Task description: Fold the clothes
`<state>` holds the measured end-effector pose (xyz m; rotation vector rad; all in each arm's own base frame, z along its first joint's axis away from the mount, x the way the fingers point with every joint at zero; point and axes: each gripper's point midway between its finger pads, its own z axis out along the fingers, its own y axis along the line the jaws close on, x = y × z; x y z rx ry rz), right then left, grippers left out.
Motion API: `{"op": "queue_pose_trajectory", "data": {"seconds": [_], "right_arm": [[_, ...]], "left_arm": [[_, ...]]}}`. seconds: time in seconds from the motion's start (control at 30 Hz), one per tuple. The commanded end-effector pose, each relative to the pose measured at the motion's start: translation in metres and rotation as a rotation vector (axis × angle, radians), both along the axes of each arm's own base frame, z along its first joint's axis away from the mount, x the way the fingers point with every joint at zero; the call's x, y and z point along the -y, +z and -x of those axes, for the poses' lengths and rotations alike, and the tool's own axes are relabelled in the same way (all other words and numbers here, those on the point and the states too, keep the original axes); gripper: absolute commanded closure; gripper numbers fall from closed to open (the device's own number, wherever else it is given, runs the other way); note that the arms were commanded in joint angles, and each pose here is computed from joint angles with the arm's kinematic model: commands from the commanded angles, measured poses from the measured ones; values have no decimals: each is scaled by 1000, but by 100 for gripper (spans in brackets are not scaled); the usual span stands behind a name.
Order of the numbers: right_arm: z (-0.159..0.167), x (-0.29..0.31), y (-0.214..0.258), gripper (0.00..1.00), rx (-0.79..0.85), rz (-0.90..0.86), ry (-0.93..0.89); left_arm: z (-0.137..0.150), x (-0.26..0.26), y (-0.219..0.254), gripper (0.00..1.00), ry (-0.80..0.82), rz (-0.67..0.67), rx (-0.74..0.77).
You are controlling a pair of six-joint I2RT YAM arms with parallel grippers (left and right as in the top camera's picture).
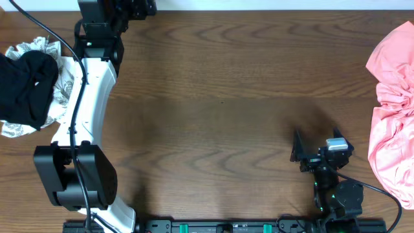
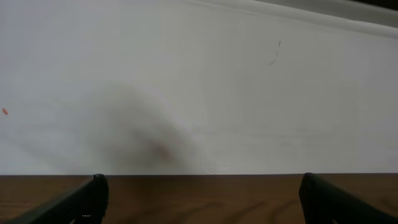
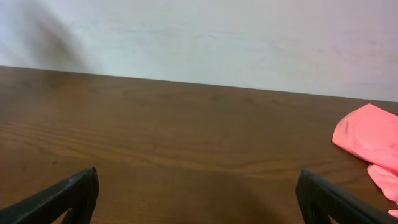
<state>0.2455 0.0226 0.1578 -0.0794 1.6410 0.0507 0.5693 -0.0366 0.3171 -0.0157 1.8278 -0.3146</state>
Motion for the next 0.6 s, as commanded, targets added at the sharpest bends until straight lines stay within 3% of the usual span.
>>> {"op": "queue_pose_trajectory", "data": {"seconds": [0.0,0.37,0.57], "right_arm": [[0,2,0,1,2,18,-7],[0,2,0,1,2,18,-7],[0,2,0,1,2,18,-7]], "left_arm": [[0,0,3,2,0,2,5],[0,-1,-3,2,1,2,-8],[29,4,-20,2,-8,2,-133]]}}
